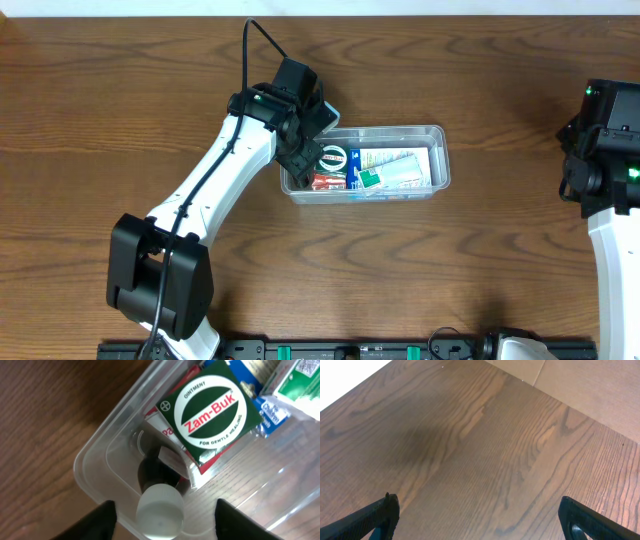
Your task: Pack container
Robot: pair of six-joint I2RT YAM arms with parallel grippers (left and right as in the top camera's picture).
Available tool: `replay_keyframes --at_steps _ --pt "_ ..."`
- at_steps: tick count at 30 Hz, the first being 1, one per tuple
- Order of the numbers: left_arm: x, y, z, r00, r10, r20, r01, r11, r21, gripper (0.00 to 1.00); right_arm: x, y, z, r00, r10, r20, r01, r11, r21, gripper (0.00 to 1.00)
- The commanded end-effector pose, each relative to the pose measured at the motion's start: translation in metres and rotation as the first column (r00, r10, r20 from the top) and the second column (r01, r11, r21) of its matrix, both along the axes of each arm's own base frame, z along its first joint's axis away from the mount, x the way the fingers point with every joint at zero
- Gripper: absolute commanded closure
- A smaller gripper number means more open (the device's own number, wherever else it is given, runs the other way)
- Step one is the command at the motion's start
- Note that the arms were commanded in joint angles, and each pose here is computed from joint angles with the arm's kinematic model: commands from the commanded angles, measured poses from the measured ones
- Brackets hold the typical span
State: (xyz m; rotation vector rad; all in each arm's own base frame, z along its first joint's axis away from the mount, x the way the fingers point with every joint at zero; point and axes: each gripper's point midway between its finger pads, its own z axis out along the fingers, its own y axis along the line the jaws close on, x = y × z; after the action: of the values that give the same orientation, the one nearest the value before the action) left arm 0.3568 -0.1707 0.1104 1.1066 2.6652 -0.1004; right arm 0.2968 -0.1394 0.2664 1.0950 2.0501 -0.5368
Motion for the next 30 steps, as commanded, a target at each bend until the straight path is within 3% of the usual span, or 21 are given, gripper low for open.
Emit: replay_keyframes --at_steps 1,5,7,12,17,21,24,27,30 --pt "0.004 -0.001 0.012 1.000 0.013 0.018 -0.012 1.000 -0.018 0.28 -0.001 -0.004 0.001 1.000 -0.004 -0.012 0.004 1.000 -0.014 0.01" --pt "0.009 -0.004 0.053 0.994 0.079 0.069 -0.075 0.995 -0.067 0.16 -0.001 -0.004 0.001 1.000 -0.004 -0.012 0.004 1.000 -0.014 0.01" --pt "0.007 -0.003 0.080 0.990 0.102 0.100 -0.093 0.991 -0.093 0.02 -0.001 -0.004 0.001 1.000 -0.004 -0.012 0.004 1.000 -0.014 0.01" --pt "-0.023 0.012 0.144 0.973 0.182 0.143 -0.159 0.975 -0.153 0.02 -0.001 -0.004 0.001 1.000 -0.004 -0.012 0.004 1.000 -0.014 0.01" --pt "-0.083 0.041 0.190 0.950 0.271 0.153 -0.240 0.951 -0.196 0.02 -0.001 -0.004 0.001 1.000 -0.004 -0.012 0.004 1.000 -0.014 0.01" --pt "-0.127 0.074 0.220 0.889 0.415 0.196 -0.365 0.898 -0.245 0.02 -0.001 -0.004 0.001 1.000 -0.004 -0.012 0.004 1.000 -0.014 0.01" --pt "-0.155 0.086 0.242 0.836 0.498 0.231 -0.399 0.840 -0.369 0.02 -0.001 -0.004 0.001 1.000 -0.004 -0.012 0.004 1.000 -0.014 0.01" --pt "-0.177 0.096 0.250 0.804 0.531 0.268 -0.385 0.808 -0.447 0.02 -0.001 -0.004 0.001 1.000 -0.004 -0.012 0.004 1.000 -0.014 0.01" --pt "-0.194 0.118 0.242 0.717 0.633 0.293 -0.446 0.739 -0.506 0.02 -0.001 -0.004 0.001 1.000 -0.004 -0.012 0.004 1.000 -0.014 0.01"
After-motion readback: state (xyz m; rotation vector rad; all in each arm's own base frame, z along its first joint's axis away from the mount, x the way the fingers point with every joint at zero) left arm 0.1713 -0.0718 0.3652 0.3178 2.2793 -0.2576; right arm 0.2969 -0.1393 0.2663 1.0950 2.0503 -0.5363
